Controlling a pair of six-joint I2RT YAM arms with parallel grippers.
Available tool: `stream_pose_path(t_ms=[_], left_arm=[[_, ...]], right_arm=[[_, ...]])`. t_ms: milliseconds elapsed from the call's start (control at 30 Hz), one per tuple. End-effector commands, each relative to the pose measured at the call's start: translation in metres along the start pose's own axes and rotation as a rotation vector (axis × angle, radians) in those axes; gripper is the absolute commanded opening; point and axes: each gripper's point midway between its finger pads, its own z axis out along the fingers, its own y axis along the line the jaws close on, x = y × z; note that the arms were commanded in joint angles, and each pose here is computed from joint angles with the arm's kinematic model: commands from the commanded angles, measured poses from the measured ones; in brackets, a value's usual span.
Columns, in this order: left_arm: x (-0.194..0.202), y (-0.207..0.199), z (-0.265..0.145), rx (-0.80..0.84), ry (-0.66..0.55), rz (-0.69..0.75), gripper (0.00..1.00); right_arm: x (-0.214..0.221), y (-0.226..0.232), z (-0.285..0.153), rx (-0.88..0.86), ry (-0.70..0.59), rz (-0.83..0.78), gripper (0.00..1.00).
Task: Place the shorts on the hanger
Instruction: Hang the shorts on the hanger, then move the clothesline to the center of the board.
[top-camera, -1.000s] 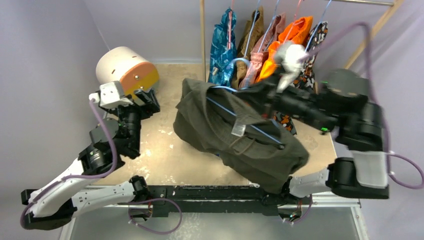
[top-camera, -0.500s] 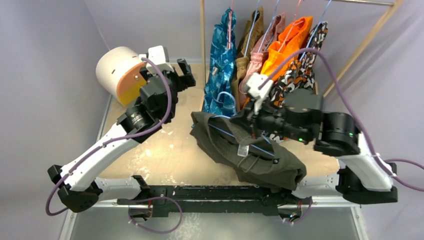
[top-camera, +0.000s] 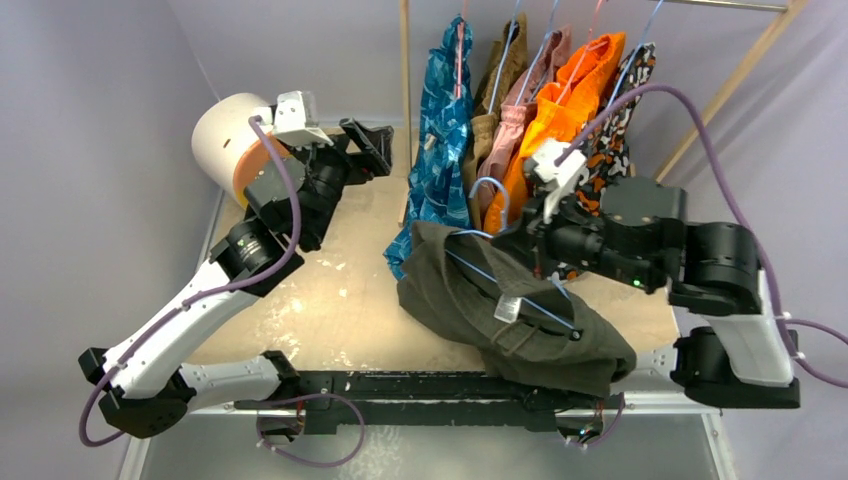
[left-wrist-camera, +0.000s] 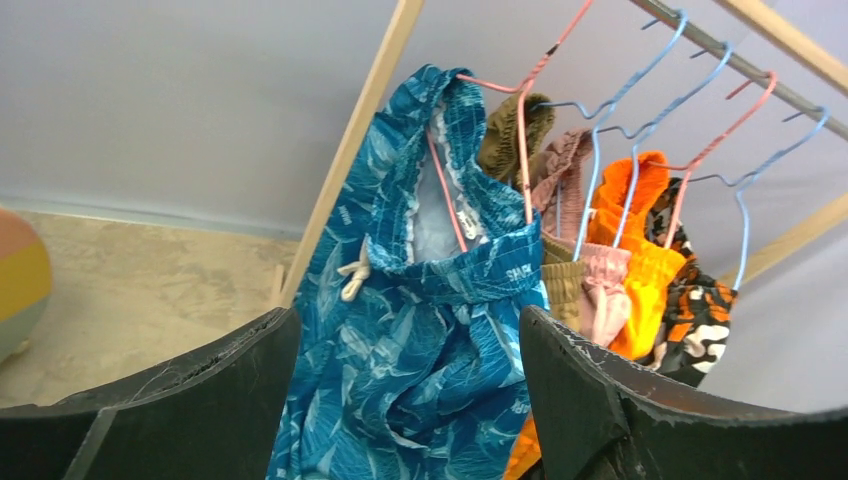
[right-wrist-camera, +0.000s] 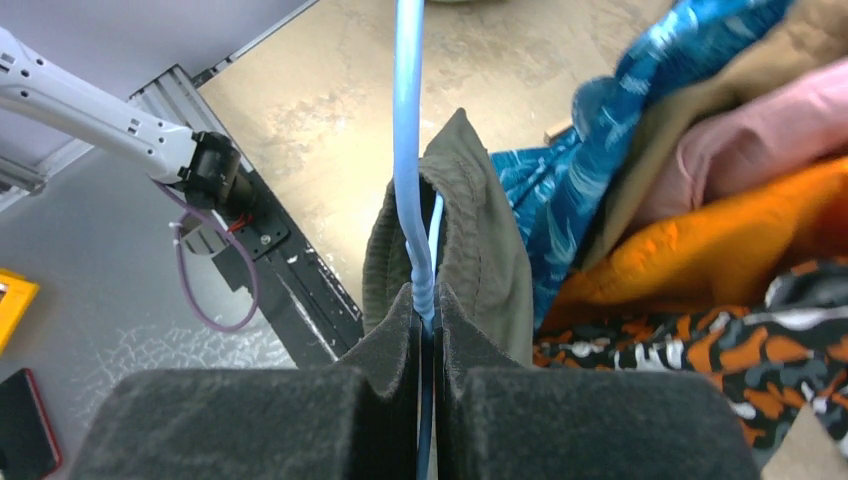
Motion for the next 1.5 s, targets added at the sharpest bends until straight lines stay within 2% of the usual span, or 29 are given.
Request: stream_pose_path(t_ms=[0,100,233,467,633,800,900,1033,1200,1467], left_arm=[[-0.01,-0.017,-0.003,0.081,-0.02,-0.066,0.79],[-0.004,-0.018,-0.001,0.08,-0.008,-0.079,0.78],[0.004,-0.018,0.001,0.082,0.011,-0.089,0.77],[0.015,-0.028,0.007,0.109,0.047,-0.08,0.77],[0.012,-0.024,0.012,0.08,0.021,-0.063,0.77],[-0.003,-0.031,0.024,0.064,-0.02,-0.047,0.77],[-0.011,-0.02,0.033,-0.023,-0.05,0.007,0.78],[0.013,0.016,0.061,-0.122,0.034,0.053,0.78],[0.051,0.054,0.088,-0.136,0.102,0.041,0.76],[0.06,0.052,0.127,-0.029,0.081,0.096,0.74]], right_arm=[[-0.009,-0.02,-0.04,0.073,-0.077,0.161,0.0],[-0.016,-0.032,-0.059,0.116,-0.141,0.239,0.0],[-0.009,-0.05,-0.058,0.225,-0.154,0.295,0.0],[0.003,-0.059,-0.025,0.352,-0.084,0.26,0.0],[0.002,-0.049,0.003,0.347,-0.026,0.209,0.0],[-0.015,-0.024,0.019,0.213,-0.062,0.172,0.0],[-0.02,-0.009,0.024,0.112,-0.105,0.152,0.0],[-0.024,0.008,0.019,-0.009,-0.163,0.136,0.0],[-0.031,0.026,0.011,-0.127,-0.214,0.127,0.0],[-0.031,0.043,0.013,-0.222,-0.209,0.088,0.0]])
